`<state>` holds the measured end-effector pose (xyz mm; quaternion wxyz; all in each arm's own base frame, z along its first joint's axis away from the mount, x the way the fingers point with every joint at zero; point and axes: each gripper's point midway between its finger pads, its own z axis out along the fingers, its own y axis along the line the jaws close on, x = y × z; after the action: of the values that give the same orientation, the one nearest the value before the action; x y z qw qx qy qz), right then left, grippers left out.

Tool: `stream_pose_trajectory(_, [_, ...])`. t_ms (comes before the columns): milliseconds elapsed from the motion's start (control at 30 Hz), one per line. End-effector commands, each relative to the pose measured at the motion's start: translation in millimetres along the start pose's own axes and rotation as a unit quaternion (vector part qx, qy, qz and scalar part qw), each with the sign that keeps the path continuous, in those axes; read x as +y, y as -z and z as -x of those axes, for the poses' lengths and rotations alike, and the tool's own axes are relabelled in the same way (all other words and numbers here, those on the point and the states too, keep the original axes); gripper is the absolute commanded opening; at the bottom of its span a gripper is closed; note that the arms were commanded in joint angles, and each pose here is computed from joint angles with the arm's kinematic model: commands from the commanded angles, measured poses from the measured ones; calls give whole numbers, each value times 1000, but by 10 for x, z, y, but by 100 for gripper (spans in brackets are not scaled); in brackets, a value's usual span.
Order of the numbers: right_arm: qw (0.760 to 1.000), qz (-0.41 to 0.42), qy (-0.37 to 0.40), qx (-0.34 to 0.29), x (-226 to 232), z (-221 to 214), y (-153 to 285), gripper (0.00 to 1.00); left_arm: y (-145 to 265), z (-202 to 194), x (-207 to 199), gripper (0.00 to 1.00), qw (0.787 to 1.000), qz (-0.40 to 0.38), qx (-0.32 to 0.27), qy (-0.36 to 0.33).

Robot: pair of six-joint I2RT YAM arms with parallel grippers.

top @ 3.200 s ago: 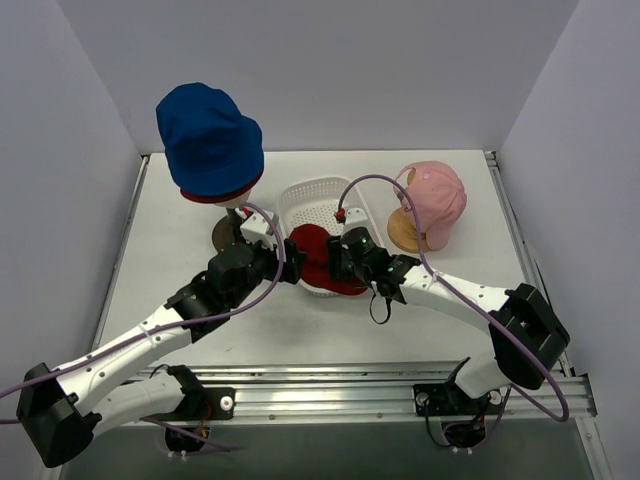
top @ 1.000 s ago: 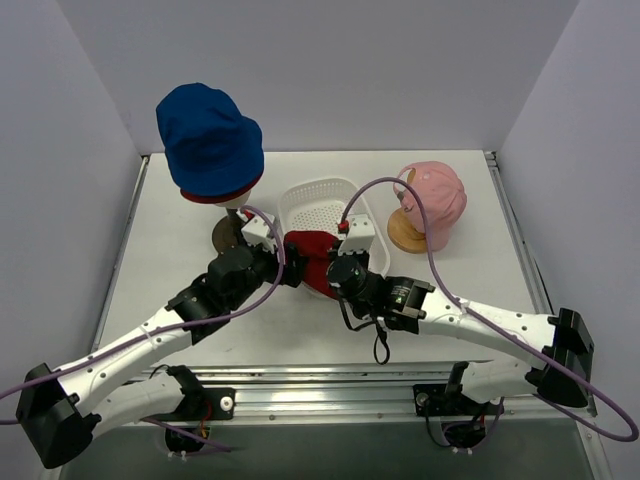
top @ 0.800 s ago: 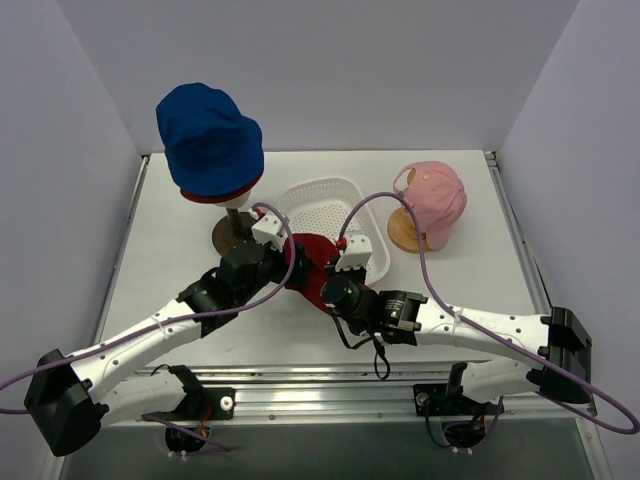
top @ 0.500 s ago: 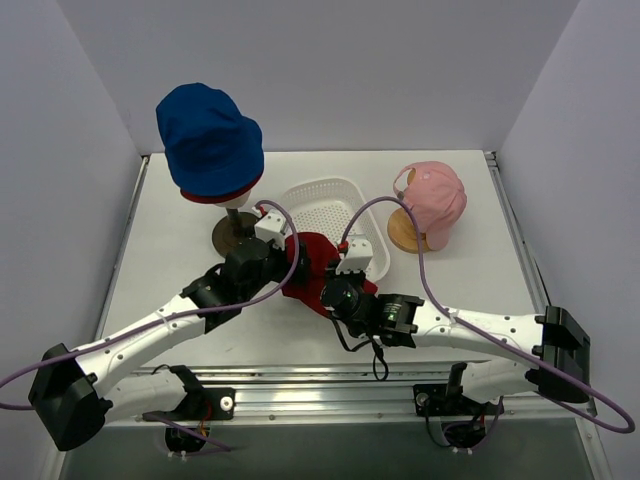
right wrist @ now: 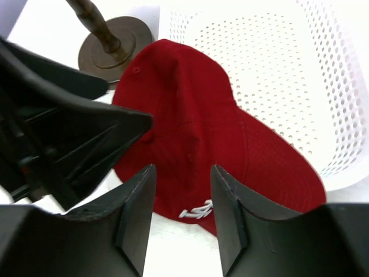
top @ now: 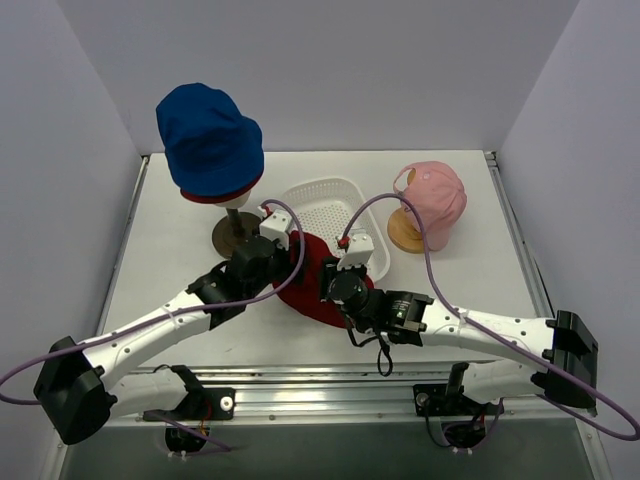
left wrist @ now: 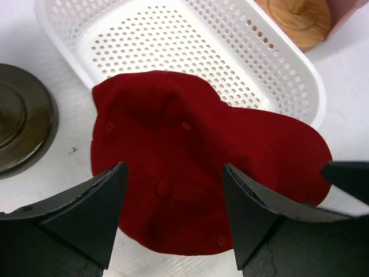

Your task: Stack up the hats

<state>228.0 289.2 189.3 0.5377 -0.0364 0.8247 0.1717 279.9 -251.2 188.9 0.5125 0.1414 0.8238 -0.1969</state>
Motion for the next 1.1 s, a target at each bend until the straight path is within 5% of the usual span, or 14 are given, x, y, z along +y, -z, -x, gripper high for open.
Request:
stream_pose_trajectory(0, [1000,12,25,-2,-35,150,-83,40,130,312,84,75,998,32,-45,18])
stream_pose_trajectory(367, [991,76,95,50,116,133,-534,41,602,578,444,78,984,92,-140,68])
stream_pose_trajectory(633, [986,79,121,83,212,-78,-731,41,626,594,437,80,983,85,-149,69])
stream_pose_trajectory(833, [990,46,117,71,141,17,-771,25,619,588,422,81,983,82,-148,68])
stream_pose_trajectory(967, [990,35,117,64,140,163,-754,0,623,594,419,80,983,81,-149,67])
stream_pose_trajectory(1067, [992,32,108,58,146,276,-697,0,620,589,416,80,984,79,-148,66])
